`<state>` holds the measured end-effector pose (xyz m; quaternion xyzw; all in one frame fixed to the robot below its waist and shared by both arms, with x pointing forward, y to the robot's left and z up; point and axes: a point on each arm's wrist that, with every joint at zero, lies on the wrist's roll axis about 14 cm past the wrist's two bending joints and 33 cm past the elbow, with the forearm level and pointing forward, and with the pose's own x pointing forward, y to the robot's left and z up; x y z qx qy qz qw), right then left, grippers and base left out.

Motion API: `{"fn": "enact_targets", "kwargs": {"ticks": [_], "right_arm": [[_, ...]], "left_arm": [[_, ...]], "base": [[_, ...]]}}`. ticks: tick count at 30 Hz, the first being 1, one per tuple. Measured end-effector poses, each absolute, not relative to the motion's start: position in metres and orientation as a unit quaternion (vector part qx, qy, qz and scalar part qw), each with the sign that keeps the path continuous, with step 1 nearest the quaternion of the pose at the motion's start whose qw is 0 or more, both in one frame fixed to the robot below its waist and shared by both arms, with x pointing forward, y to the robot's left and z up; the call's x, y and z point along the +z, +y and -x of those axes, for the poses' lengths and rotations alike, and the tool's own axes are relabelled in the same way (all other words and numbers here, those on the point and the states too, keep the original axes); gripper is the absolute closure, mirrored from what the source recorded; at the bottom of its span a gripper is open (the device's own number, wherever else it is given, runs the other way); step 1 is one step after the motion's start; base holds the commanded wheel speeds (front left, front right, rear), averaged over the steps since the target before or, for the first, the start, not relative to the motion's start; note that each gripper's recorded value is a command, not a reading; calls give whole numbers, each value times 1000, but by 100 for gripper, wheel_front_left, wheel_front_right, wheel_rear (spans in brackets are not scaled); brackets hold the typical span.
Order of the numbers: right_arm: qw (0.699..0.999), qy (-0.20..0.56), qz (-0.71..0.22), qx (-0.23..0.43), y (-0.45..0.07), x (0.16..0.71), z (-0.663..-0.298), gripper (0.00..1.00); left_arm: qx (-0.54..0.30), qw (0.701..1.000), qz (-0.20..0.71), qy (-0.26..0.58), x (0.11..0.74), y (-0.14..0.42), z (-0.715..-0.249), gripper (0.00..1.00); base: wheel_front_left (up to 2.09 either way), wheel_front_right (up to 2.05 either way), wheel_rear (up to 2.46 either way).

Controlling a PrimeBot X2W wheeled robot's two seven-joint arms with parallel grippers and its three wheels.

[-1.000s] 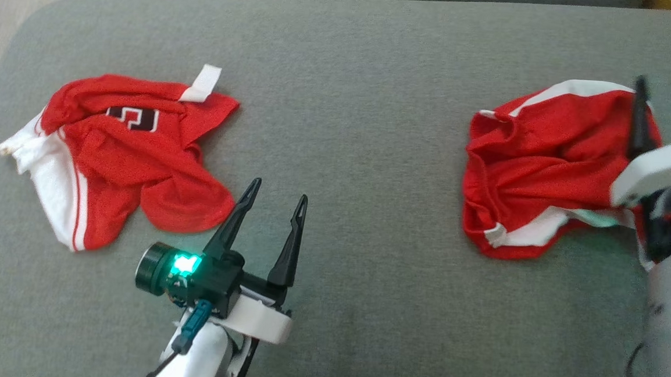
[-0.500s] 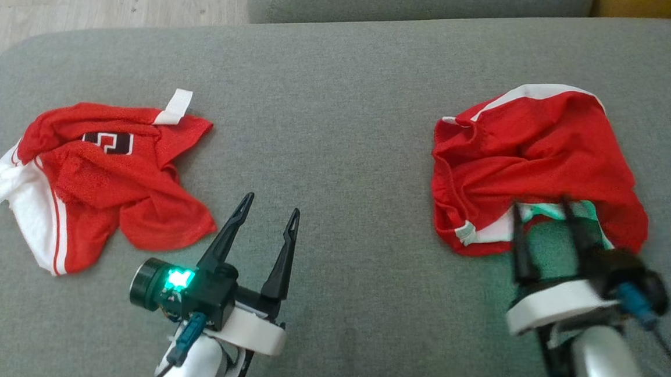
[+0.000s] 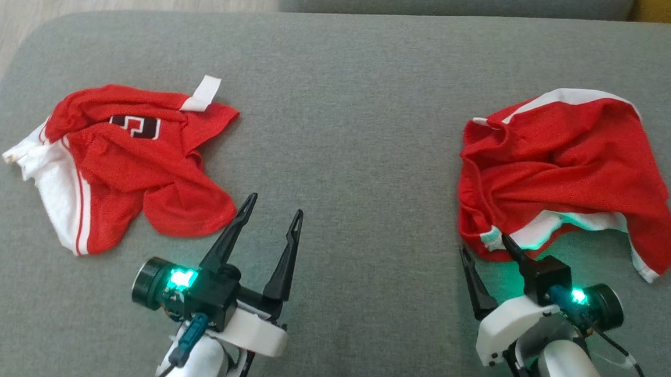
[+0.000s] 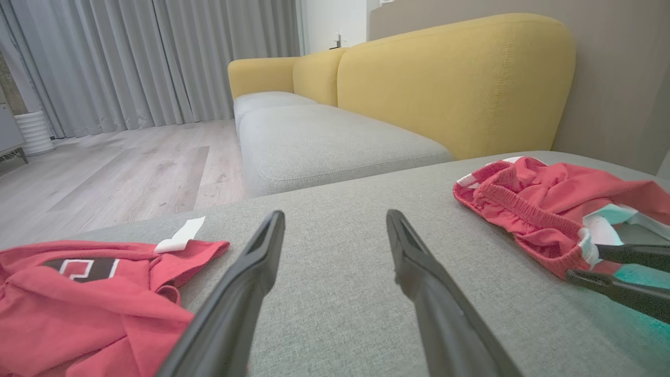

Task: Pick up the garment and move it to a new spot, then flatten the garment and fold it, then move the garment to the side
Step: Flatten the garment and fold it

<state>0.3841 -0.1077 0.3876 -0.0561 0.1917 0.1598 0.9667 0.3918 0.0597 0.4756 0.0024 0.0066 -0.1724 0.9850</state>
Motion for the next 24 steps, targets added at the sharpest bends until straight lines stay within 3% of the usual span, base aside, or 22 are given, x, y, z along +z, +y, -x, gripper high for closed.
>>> {"fn": "enact_targets", "kwargs": {"ticks": [3, 4, 5, 6, 24], "right_arm": [[960, 217, 66, 167, -105, 375, -384, 0], [957, 224, 68, 169, -104, 372, -385, 13], [956, 229, 70, 172, -103, 370, -387, 87], [955, 230, 71, 176, -100, 369, -388, 100], [941, 187, 31, 279, -26, 401, -382, 100]], "left_arm": [[-167, 986, -3, 11, 472, 64, -392, 0], [-165, 986, -3, 13, 471, 65, -392, 0], [-165, 986, -3, 14, 471, 65, -392, 0], [-166, 986, -3, 15, 470, 65, -391, 0], [-165, 986, -2, 3, 479, 65, -387, 0]], "base": [[0, 0, 0], [0, 0, 0], [0, 0, 0], [0, 0, 0], [0, 0, 0]]}}
